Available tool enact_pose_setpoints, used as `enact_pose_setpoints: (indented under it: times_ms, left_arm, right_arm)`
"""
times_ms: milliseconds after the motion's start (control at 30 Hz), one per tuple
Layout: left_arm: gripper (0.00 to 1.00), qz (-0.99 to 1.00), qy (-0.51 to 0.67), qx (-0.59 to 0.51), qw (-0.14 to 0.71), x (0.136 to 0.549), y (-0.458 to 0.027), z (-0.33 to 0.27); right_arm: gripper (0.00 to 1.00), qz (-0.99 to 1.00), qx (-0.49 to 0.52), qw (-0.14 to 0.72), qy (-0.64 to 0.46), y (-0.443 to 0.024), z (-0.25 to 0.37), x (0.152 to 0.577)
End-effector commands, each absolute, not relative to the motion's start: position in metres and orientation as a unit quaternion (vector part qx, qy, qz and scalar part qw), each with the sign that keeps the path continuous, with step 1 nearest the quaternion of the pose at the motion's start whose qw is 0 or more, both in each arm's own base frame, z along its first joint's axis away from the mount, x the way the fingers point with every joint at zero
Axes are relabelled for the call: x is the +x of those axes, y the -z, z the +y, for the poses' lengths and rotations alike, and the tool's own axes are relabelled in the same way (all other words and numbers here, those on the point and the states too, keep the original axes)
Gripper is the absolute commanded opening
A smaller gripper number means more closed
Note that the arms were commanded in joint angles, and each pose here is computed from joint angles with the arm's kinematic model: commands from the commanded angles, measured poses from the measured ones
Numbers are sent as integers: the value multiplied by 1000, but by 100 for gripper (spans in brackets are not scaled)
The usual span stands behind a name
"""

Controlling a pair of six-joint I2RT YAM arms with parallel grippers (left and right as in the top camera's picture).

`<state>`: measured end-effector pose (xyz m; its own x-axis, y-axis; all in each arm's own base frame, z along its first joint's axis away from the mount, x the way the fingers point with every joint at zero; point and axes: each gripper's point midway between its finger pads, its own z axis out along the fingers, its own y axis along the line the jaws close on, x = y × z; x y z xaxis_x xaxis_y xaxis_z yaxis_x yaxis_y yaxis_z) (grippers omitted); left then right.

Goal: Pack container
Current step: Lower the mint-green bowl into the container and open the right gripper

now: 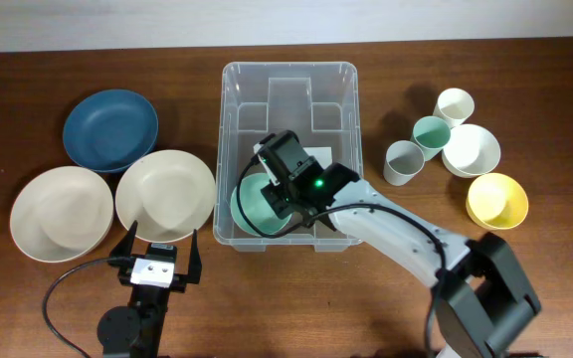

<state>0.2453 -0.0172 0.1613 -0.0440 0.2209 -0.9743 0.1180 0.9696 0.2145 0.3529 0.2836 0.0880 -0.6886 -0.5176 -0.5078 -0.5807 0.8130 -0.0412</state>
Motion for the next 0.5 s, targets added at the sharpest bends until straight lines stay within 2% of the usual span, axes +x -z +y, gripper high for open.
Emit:
enact_pose_setpoints:
  times_ms: [0, 467]
  left_arm:
    - [99, 721, -45, 122, 681, 246, -159, -17]
    - [99, 721, -45, 122, 681, 246, -159, -17]
  right_arm:
    - [4, 917, -298, 253, -73, -83, 293, 355]
    - [4, 923, -292, 238, -84, -71, 297, 352]
